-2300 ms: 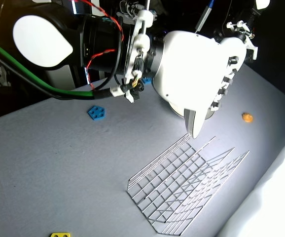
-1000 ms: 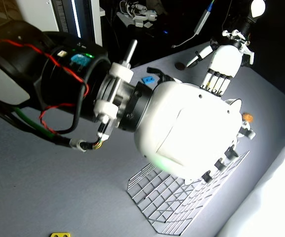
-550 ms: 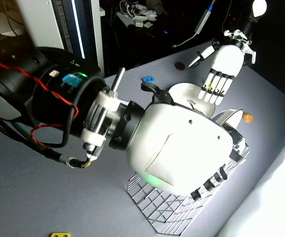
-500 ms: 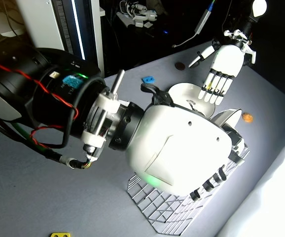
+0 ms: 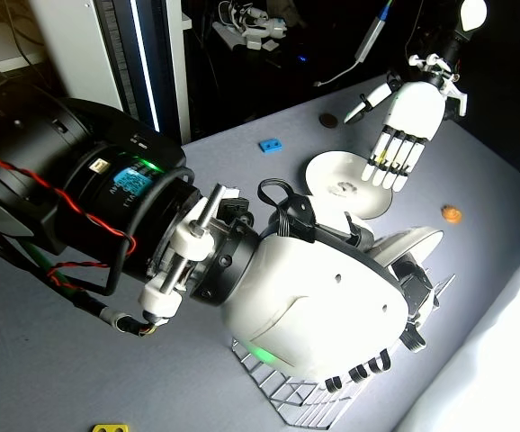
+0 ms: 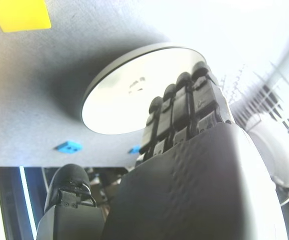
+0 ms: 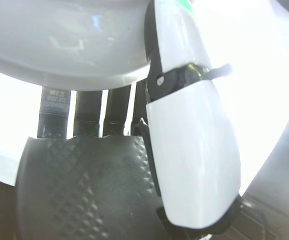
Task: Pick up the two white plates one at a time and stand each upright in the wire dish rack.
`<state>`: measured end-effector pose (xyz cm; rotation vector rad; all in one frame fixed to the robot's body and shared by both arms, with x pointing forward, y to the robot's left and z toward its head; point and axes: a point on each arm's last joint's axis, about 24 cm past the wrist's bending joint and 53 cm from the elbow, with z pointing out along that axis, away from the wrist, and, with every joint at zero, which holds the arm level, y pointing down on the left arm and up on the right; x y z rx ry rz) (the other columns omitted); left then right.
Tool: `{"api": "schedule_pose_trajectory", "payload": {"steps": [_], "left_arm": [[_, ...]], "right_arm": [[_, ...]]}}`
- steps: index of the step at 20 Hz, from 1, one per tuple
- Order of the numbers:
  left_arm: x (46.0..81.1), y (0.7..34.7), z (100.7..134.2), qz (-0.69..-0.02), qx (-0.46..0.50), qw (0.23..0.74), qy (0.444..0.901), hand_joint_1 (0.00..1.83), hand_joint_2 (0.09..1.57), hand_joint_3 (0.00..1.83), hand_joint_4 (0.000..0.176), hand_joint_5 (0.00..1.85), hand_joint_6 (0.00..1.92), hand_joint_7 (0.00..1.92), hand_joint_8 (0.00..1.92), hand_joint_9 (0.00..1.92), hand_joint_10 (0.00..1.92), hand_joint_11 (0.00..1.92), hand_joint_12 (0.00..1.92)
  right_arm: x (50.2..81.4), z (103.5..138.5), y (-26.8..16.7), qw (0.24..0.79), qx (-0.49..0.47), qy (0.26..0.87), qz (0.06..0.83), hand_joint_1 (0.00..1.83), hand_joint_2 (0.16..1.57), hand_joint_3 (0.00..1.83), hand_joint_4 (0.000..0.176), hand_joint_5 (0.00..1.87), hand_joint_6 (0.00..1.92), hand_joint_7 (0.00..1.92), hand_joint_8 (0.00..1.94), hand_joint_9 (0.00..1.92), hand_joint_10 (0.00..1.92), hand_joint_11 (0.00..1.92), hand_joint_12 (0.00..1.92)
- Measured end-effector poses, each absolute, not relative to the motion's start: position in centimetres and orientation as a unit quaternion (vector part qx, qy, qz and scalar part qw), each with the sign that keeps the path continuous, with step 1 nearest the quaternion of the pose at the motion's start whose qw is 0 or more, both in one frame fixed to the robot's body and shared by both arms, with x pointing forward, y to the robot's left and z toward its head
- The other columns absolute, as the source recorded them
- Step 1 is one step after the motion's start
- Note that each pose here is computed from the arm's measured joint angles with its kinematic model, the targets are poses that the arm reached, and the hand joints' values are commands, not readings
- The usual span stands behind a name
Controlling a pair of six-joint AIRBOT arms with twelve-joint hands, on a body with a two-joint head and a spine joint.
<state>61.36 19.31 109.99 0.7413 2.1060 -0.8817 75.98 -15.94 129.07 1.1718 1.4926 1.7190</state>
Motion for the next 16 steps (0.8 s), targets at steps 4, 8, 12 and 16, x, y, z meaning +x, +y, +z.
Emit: {"api": "schedule_pose_trajectory", "payload": {"steps": [4, 8, 12, 16], "left_arm": [[61.4, 19.3, 110.1, -0.343, 0.288, 0.364, 0.817, 0.00, 1.07, 0.00, 0.000, 0.01, 0.00, 0.00, 0.00, 0.00, 0.00, 0.00, 0.00], [61.4, 19.2, 110.2, -0.344, 0.288, 0.364, 0.817, 0.00, 1.07, 0.00, 0.000, 0.01, 0.00, 0.00, 0.00, 0.00, 0.00, 0.00, 0.00], [61.5, 19.2, 110.3, -0.345, 0.287, 0.366, 0.815, 0.00, 1.08, 0.00, 0.000, 0.01, 0.00, 0.00, 0.00, 0.00, 0.00, 0.00, 0.00], [61.5, 19.2, 110.3, -0.345, 0.287, 0.366, 0.815, 0.00, 1.07, 0.00, 0.000, 0.00, 0.00, 0.00, 0.00, 0.00, 0.00, 0.00, 0.00]], "right_arm": [[76.6, 128.7, -16.7, 0.284, 0.452, 0.554, 0.639, 1.38, 1.08, 0.00, 0.000, 0.95, 1.00, 1.07, 0.79, 1.00, 1.05, 0.85, 1.14], [76.8, 127.4, -16.8, 0.282, 0.460, 0.564, 0.626, 1.38, 1.08, 0.00, 0.000, 0.96, 1.00, 1.07, 0.78, 1.01, 1.04, 0.86, 1.16], [77.2, 127.1, -17.1, 0.286, 0.461, 0.563, 0.623, 1.38, 1.08, 0.00, 0.000, 0.98, 0.98, 1.06, 0.78, 1.00, 1.02, 0.86, 1.14], [77.7, 126.7, -17.4, 0.293, 0.461, 0.564, 0.619, 1.38, 1.07, 0.00, 0.000, 0.97, 0.98, 1.07, 0.77, 1.03, 1.01, 0.90, 1.11]]}}
